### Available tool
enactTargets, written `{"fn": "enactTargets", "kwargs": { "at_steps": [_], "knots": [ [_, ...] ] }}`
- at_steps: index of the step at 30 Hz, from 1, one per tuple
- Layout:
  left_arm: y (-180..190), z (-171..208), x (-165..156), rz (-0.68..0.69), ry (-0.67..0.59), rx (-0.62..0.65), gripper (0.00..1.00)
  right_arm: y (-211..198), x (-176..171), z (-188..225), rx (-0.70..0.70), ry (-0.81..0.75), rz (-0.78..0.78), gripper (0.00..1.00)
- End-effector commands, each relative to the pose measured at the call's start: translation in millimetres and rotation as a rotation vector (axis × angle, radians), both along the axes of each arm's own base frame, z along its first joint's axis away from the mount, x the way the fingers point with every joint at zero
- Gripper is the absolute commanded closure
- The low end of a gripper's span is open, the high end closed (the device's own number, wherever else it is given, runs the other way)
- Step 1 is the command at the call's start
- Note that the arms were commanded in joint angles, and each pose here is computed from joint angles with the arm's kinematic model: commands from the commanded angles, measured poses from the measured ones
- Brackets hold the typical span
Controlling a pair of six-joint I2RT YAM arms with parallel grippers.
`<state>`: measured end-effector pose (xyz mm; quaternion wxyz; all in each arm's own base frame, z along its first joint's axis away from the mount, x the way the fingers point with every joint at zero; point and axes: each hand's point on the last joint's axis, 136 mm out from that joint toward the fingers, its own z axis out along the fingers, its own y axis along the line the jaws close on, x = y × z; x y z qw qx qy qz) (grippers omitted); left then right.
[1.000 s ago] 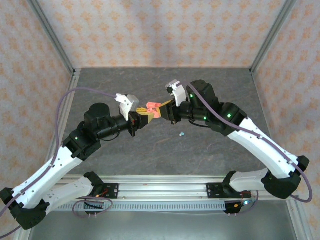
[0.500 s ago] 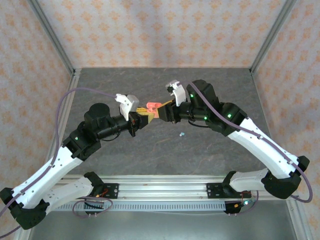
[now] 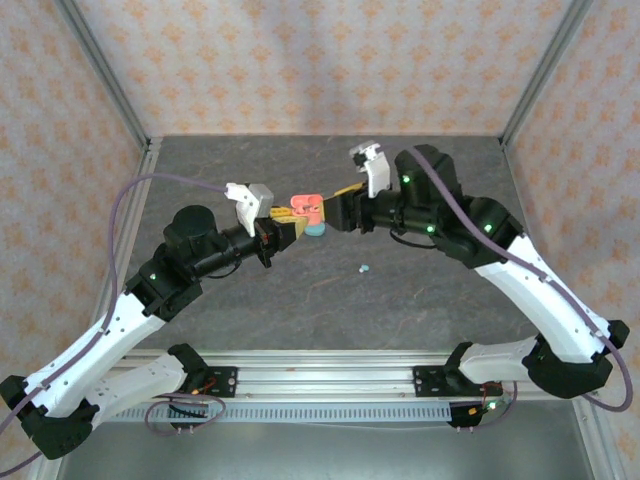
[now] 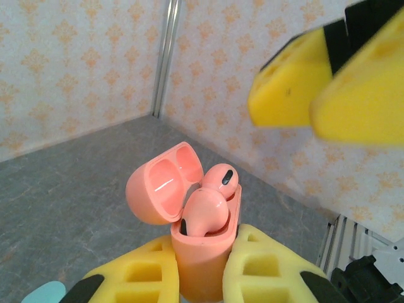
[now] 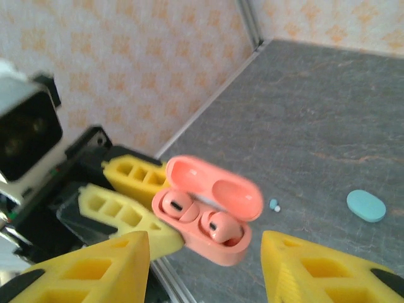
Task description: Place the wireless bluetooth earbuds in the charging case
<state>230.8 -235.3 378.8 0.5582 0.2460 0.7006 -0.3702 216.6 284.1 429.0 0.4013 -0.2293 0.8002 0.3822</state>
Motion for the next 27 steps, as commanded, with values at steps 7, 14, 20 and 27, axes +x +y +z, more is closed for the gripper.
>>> {"fn": "enactTargets", "kwargs": {
  "at_steps": [7, 14, 20, 27],
  "knots": [
    [-4, 33, -15, -0.077, -0.099, -0.115, 1.00, -9, 29, -2, 0.155, 0.321, -0.027, 0.62],
    [-5, 42, -20, -0.097, -0.112, -0.147, 1.00, 34, 26, 5, 0.365, 0.519, 0.230, 0.86],
    [1, 38, -10, -0.032, -0.057, -0.146, 1.00, 36, 5, 31, 0.458, 0.489, 0.376, 0.90],
    [4, 29, -1, 0.015, -0.016, -0.158, 1.00, 29, -22, 34, 0.460, 0.495, 0.442, 0.90]
  ]
}}
